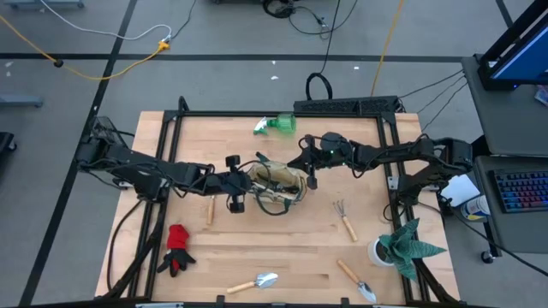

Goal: Pick & Place Garden tools in Gardening bag
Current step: Adjust the brown gardening bag

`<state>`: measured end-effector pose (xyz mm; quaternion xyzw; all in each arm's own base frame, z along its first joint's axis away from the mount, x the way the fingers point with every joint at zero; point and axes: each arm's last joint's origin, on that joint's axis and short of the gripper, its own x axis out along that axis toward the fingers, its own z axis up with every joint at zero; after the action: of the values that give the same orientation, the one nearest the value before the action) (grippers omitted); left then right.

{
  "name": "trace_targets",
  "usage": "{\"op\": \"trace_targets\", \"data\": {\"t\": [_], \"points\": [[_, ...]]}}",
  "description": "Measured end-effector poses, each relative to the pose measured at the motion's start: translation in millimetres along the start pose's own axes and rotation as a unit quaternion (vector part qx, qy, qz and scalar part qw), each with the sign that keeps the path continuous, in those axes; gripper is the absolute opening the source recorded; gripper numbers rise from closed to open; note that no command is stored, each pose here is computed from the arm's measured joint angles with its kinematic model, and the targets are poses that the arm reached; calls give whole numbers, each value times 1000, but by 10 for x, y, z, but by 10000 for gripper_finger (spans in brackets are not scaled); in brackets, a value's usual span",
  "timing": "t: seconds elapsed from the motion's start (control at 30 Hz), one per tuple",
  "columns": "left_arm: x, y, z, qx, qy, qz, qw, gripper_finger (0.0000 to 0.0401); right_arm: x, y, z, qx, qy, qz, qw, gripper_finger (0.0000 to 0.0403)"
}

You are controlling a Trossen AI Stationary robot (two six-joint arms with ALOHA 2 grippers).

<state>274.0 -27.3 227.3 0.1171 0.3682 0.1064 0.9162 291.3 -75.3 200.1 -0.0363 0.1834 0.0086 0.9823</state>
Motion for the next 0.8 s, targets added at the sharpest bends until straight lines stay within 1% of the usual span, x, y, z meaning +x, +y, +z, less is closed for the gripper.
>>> {"op": "trace_targets", "data": {"t": [0.07,0.17,0.3,0.4,0.57,0.7,0.8], "points": [[12,30,-3,-9,2,1,1000,26,0,0,0,-18,0,0,1000,16],[20,44,-5,-13,3,-13,1000,26,-1,-3,0,-19,1,-4,1000,17],[1,-23,0,11,-2,-54,998,26,-2,-23,-19,1,16,-37,999,8],[-19,-75,3,25,-6,-63,998,26,-7,-39,-36,8,25,-46,999,4],[-39,-118,-6,35,-2,-60,998,26,-10,-45,-58,21,36,-51,998,10],[-43,-115,-31,40,11,-35,999,26,-10,-46,-57,24,36,-51,998,17],[-36,-95,-31,36,12,-27,999,26,-10,-48,-45,23,30,-53,998,25]]}}
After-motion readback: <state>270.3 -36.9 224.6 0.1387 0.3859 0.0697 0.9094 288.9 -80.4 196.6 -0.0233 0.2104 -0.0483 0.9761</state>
